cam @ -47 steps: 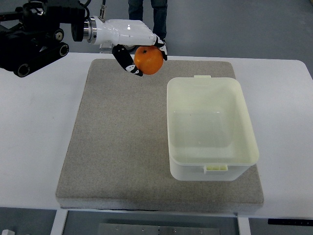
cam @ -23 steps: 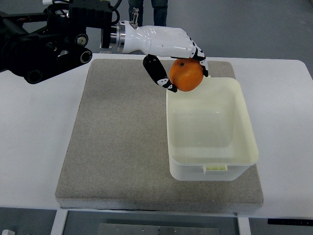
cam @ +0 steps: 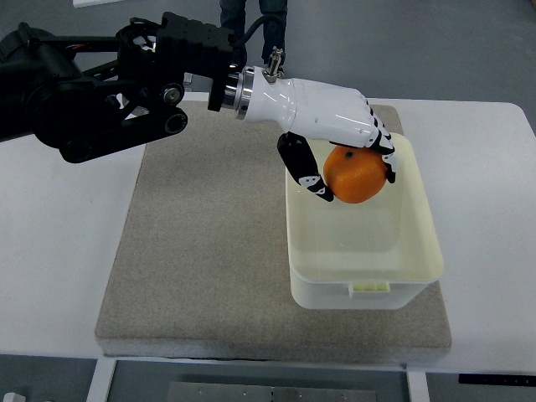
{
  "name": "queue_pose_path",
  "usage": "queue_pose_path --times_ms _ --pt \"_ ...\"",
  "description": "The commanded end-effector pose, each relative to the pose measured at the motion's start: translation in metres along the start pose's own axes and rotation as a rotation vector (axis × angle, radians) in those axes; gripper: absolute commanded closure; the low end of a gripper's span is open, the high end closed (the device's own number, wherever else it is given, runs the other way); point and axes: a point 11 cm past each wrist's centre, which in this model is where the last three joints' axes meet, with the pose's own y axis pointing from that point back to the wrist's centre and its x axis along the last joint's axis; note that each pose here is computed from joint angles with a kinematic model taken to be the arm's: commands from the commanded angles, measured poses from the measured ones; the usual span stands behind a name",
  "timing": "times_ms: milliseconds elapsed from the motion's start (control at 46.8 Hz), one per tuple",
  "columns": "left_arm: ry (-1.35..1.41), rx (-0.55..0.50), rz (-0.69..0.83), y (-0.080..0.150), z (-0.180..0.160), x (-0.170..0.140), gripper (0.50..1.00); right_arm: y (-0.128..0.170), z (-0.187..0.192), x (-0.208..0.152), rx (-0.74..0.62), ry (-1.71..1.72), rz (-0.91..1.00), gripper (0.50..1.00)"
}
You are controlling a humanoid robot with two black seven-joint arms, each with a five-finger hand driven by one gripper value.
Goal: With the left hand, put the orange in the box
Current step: 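Open the left hand fingers to drop the orange into the box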
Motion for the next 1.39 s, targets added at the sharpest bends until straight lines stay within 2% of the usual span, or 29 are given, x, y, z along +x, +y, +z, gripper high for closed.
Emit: queue_pose_path --times_ms 0,128,193,235,257,278,299,535,706,813,1219,1369 --pt "0.023 0.0 -0.025 0.0 -0.001 -0.005 1.0 0.0 0.0 0.0 0.0 -0.001 0.0 0.568" --pt "0.047 -0.003 -0.047 -0.001 0.0 -0.01 0.999 0.0 0.0 0.0 0.0 0.001 0.0 0.568" --pt "0.06 -0.004 -0.059 -0.001 0.0 -0.013 0.956 0.0 0.0 0.0 0.0 -0.001 0.0 0.568" --pt "0.07 -0.006 -0.067 -0.001 0.001 -0.014 0.947 0.0 0.001 0.0 -0.001 0.001 0.0 0.568" --pt "0.075 -0.005 -0.068 -0.001 0.0 -0.013 0.862 0.0 0.0 0.0 0.0 0.001 0.0 0.568" --pt "0.08 -0.007 -0.062 -0.001 0.001 -0.012 0.743 0.0 0.0 0.0 0.0 0.001 0.0 0.568" --pt "0.083 -0.009 -0.06 -0.001 0.001 -0.012 0.684 0.0 0.0 0.0 0.0 0.001 0.0 0.568" --pt "0.084 -0.009 -0.06 -0.001 0.001 -0.012 0.677 0.0 0.0 0.0 0.0 0.001 0.0 0.568" --pt "0.085 -0.009 -0.06 -0.001 0.001 -0.012 0.632 0.0 0.0 0.0 0.0 0.001 0.0 0.568" --pt "0.085 -0.009 -0.06 -0.001 0.001 -0.012 0.621 0.0 0.0 0.0 0.0 -0.001 0.0 0.568" --pt "0.083 0.001 -0.045 0.0 -0.002 -0.011 0.621 0.0 0.001 0.0 -0.001 0.001 0.0 0.568" --pt "0.085 0.078 -0.031 0.012 -0.025 -0.009 0.621 0.0 0.0 0.0 0.0 0.001 0.0 0.568"
